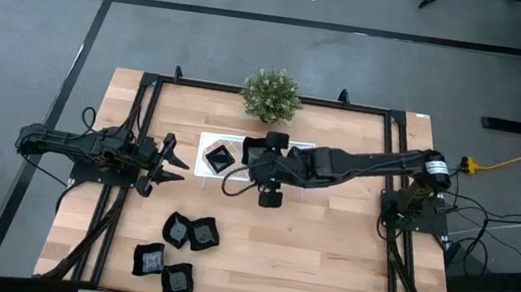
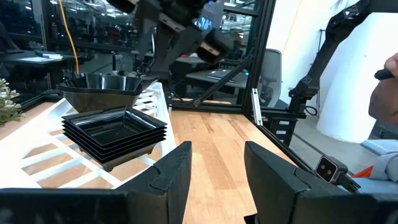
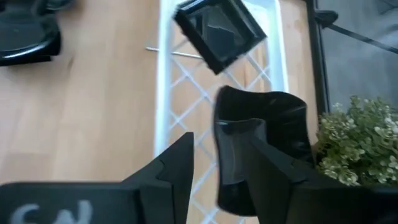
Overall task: Pick & Place Mini shaped plates
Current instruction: Stack the black leaf-shaped plate on top of the black leaf-shaped plate on the shelf
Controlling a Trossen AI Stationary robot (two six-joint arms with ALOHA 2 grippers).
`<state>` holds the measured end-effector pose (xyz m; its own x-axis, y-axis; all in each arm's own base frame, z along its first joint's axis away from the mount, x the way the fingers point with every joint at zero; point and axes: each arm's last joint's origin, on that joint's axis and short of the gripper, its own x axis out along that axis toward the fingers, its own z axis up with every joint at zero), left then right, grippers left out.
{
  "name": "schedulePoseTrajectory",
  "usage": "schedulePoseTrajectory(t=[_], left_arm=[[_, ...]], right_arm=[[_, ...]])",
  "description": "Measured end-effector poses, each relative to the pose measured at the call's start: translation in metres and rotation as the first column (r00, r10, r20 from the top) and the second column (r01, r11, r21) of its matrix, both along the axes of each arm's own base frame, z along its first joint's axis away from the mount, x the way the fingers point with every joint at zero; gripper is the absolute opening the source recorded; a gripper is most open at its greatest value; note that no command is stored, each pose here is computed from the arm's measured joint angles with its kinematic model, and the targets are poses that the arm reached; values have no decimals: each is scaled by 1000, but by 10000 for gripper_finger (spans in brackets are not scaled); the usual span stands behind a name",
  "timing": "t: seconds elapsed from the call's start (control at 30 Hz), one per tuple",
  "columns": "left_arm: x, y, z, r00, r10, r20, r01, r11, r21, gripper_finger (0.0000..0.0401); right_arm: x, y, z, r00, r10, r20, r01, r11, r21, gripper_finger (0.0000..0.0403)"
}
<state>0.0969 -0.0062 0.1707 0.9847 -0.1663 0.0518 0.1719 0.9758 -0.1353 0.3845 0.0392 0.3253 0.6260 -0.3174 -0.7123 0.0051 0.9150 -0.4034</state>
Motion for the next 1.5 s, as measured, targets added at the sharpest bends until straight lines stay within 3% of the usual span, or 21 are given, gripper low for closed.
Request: schedulePoseTrajectory(t=[0.37, 0.53, 0.73, 0.87, 1.03, 1.23, 1.5], left_arm=[[0, 0, 0, 1000, 0, 0, 0, 1000, 0, 143], [0, 0, 0, 1000, 0, 0, 0, 1000, 0, 143], [0, 0, 0, 1000, 0, -1, 0, 1000, 0, 143], [0, 0, 0, 1000, 0, 0, 0, 1000, 0, 143], [0, 0, 0, 1000, 0, 0, 0, 1000, 0, 143], [0, 0, 0, 1000, 0, 0, 0, 1000, 0, 143], [0, 0, 0, 1000, 0, 0, 0, 1000, 0, 143]], right_arm=[[-11, 30, -2, 998, 33, -59, -31, 999, 31, 120], [-28, 43, -8, 984, -50, -169, 74, 987, 141, 120], [-51, 80, -18, 982, -51, -184, 72, 992, 108, 124], [-82, 101, -15, 997, -56, -48, 59, 995, 83, 124], [-124, 108, -19, 983, 6, 181, -46, 976, 213, 124], [-157, 90, -43, 900, 147, 410, -304, 886, 351, 124], [-199, 58, -80, 729, 185, 659, -507, 793, 338, 124]])
